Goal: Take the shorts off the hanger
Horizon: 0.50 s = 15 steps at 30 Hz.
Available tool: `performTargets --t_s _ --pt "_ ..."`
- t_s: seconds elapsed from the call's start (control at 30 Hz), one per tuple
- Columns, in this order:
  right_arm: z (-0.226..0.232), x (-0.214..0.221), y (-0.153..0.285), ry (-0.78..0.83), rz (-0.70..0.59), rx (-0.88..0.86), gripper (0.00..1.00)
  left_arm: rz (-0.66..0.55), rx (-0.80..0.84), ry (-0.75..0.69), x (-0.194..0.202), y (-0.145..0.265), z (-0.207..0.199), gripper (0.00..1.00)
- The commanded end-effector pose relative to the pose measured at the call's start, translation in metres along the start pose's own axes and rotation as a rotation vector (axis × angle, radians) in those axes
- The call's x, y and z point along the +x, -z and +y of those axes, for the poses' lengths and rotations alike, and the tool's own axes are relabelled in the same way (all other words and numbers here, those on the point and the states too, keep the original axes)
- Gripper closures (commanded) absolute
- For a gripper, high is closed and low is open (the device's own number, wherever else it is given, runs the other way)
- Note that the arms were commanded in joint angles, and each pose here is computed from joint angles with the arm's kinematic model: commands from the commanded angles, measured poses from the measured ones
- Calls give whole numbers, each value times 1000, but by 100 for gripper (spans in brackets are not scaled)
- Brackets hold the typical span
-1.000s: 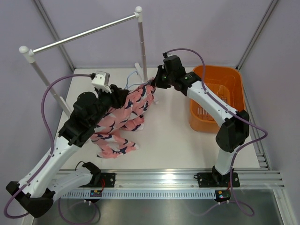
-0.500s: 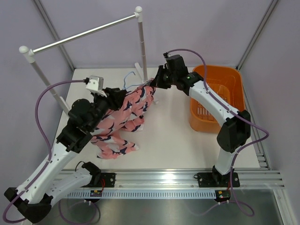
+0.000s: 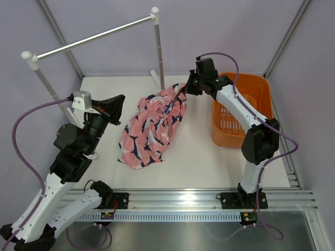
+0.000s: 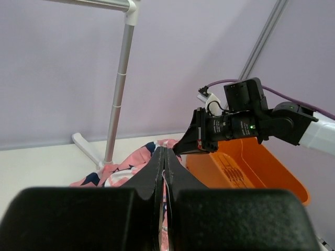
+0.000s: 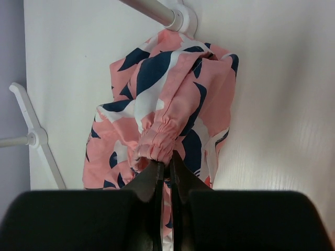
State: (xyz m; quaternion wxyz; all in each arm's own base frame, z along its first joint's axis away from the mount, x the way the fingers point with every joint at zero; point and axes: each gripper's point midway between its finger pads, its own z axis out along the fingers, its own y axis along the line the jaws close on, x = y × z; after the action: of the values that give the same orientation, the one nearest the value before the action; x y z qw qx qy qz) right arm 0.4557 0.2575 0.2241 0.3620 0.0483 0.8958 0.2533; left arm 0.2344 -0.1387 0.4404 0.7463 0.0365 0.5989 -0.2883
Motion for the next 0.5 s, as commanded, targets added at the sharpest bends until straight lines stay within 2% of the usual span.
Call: performTargets --t_s 0.0,0.1,0.2,0.23,0.27,0.33,0.37,0.47 --pt "15 -11 12 31 -46 -45 100 41 -35 -10 12 -15 5 100" --pt "13 -8 12 32 -42 -36 100 148 -68 9 45 -25 11 100" --pt "9 -5 11 26 -38 -24 100 246 5 43 88 -29 1 97" --pt "9 -5 10 27 -37 -25 100 271 14 64 101 -29 0 90" --pt "9 -3 10 25 -32 -26 100 306 27 71 122 -27 0 73" --pt "8 -2 8 23 -27 -23 100 349 15 67 144 -25 4 65" --pt "7 -2 9 21 -30 -16 100 374 15 61 159 -27 5 57" --pt "6 -2 9 23 -29 -9 100 453 17 47 185 -31 2 52"
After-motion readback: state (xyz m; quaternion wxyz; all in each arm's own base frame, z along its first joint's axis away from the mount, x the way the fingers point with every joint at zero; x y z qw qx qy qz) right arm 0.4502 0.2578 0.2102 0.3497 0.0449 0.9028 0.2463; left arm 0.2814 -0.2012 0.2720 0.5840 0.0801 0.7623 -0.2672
